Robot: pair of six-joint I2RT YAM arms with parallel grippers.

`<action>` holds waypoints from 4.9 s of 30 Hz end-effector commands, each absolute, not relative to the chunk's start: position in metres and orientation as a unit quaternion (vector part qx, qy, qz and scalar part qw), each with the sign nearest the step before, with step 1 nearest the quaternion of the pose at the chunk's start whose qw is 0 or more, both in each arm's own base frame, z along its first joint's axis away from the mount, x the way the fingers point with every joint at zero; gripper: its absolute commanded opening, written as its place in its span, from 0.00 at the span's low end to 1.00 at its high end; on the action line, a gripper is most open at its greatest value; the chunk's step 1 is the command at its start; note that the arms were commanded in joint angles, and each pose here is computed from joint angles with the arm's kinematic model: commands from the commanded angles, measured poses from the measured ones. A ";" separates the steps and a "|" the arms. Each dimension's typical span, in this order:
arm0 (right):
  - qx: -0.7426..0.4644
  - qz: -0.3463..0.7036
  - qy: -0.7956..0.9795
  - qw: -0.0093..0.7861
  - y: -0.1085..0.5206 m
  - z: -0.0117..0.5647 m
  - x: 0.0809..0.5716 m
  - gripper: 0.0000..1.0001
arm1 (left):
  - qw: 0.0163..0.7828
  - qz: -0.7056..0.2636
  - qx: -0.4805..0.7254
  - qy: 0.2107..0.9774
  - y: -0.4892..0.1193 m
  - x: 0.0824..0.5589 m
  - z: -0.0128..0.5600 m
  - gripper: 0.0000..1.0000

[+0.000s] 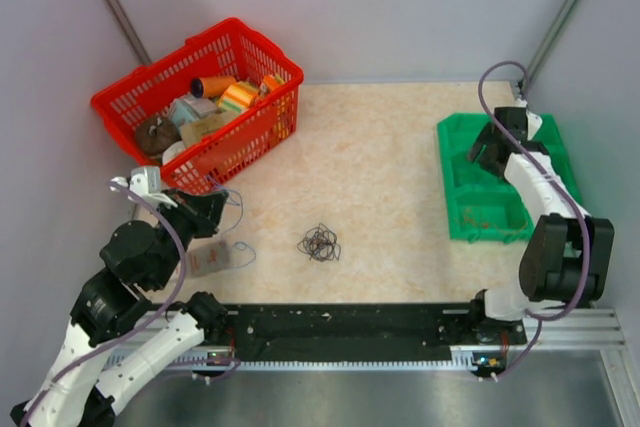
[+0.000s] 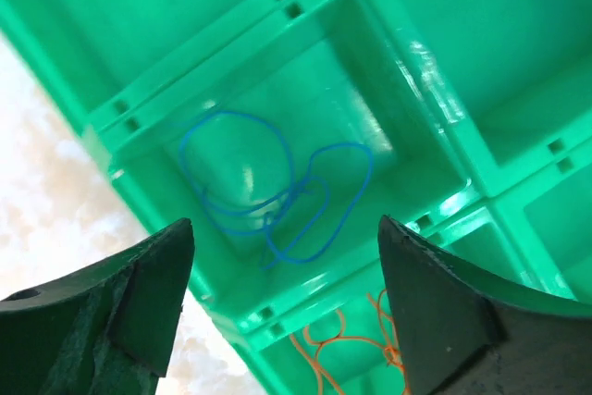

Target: Untangle the cables

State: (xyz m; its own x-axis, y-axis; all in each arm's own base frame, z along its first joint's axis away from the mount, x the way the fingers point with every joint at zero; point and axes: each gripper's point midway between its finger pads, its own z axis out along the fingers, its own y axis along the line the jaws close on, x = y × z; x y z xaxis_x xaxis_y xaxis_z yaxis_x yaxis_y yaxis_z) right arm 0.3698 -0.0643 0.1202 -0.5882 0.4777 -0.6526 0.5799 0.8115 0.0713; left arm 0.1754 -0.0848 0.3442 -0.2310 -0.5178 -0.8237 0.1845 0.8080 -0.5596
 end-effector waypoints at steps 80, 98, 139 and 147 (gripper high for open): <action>0.107 0.051 0.691 0.713 0.056 0.375 0.338 0.00 | 0.599 -0.357 -0.155 0.700 -0.089 0.166 0.341 0.75; 0.348 -0.118 0.711 0.599 -0.084 0.229 0.338 0.00 | 0.584 -0.368 -0.124 0.713 -0.106 0.168 0.340 0.75; -0.076 0.437 0.791 0.422 0.240 0.189 0.260 0.62 | 0.264 -0.424 0.049 0.865 -0.254 0.179 0.143 0.68; -0.204 0.496 0.763 0.360 0.330 0.136 0.180 0.47 | 0.265 -0.409 0.017 0.873 -0.248 0.181 0.119 0.57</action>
